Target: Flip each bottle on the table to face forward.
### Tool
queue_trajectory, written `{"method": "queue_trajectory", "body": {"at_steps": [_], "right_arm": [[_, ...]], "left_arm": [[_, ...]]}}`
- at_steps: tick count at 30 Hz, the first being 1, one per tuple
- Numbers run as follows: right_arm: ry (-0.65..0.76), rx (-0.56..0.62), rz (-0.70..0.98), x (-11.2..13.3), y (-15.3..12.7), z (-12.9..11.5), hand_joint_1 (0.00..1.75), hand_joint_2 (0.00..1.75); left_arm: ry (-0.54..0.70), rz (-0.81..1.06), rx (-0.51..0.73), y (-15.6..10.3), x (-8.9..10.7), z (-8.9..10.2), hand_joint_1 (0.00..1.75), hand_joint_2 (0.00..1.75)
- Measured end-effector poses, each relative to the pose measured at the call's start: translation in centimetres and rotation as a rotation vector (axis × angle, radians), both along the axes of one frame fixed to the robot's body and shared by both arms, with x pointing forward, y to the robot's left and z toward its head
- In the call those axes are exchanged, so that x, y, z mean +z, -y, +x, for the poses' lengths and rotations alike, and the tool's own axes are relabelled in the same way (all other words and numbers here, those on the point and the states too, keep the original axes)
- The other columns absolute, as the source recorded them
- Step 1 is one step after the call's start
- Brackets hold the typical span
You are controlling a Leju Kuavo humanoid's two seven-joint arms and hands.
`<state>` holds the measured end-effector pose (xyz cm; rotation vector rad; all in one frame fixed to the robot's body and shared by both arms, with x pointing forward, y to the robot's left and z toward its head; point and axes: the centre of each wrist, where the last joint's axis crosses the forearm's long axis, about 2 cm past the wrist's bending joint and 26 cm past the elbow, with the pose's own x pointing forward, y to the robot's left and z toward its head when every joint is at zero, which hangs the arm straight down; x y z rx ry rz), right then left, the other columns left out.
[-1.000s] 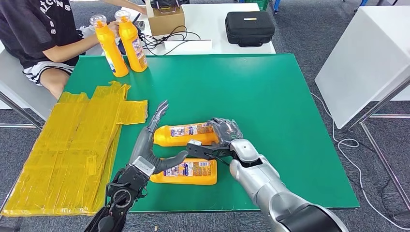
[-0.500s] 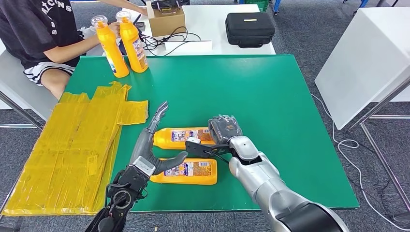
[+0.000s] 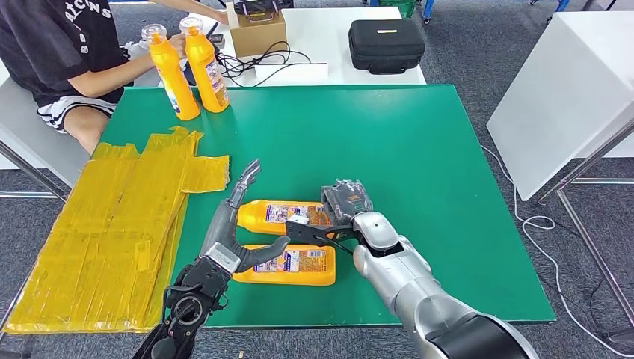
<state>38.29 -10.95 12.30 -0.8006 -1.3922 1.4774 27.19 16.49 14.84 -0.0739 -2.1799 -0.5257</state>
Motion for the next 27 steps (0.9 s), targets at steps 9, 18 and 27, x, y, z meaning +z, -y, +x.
{"method": "queue_trajectory", "body": {"at_steps": [9, 18, 27], "right_arm": [[0.057, 0.006, -0.002, 0.6, -0.3, 0.1, 0.0, 1.75], [0.11, 0.062, 0.069, 1.5, -2.5, -0.8, 0.0, 1.75], [0.057, 0.083, 0.182, 1.6, -3.6, -1.6, 0.0, 1.75]], "left_arm": [[-0.008, 0.001, -0.007, 0.0, 0.0, 0.0, 0.0, 1.75], [-0.047, -0.036, -0.002, -0.3, -0.1, 0.3, 0.0, 1.75], [-0.072, -0.089, 0.039, -1.0, -0.6, 0.7, 0.0, 1.75]]}}
